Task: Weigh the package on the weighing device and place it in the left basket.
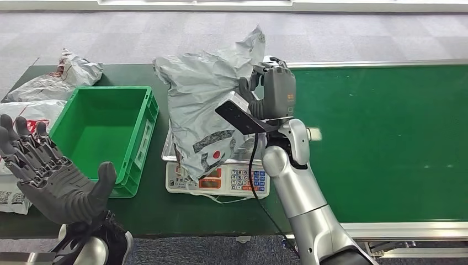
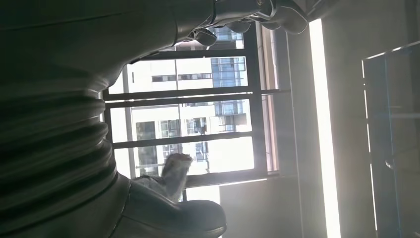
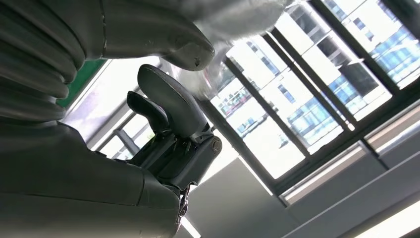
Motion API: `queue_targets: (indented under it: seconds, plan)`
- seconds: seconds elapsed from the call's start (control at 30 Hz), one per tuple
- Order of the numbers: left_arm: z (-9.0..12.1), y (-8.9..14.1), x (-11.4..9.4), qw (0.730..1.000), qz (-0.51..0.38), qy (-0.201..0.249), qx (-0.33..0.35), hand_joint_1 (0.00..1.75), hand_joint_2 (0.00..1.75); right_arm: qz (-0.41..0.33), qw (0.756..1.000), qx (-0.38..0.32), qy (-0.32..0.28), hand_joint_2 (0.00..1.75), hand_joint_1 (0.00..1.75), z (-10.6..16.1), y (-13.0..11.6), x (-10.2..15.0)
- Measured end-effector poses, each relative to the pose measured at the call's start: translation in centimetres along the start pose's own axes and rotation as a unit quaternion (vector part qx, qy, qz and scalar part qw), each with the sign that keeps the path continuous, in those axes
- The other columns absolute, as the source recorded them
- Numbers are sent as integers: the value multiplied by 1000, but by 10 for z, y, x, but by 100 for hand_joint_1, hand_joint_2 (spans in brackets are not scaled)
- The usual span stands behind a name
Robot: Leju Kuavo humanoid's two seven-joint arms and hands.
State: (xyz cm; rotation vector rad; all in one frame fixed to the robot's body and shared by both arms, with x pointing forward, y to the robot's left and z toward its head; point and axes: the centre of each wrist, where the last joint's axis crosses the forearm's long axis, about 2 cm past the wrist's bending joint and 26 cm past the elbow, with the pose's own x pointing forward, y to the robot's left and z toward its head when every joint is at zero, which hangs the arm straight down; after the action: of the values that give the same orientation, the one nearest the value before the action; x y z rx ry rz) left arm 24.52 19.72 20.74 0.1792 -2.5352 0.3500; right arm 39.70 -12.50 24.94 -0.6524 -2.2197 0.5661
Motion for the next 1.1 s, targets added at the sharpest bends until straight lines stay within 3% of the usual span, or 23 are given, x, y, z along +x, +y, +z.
queue_targets:
  seconds: [0.33,0.47,0.63,0.77,0.9,1.1]
  plan:
    - [0,1,0,1000,-5,-2,-4,0,175,3,1000,23,-15,175,175,-7,15,8]
    - [0,2,-1,1000,-10,-3,-4,0,175,14,1000,14,-3,175,2,-5,18,6]
    - [2,3,-1,1000,-19,-3,-2,0,175,48,998,10,28,175,0,-4,24,1]
    - [3,4,-1,1000,-24,-2,-2,0,175,67,997,-43,-2,175,0,2,22,-1]
    - [6,5,-2,1000,-30,0,-7,0,175,71,987,-134,-52,175,0,5,-4,4]
    - [8,5,-5,999,-37,3,-19,0,175,59,971,-223,-60,175,0,14,-37,7]
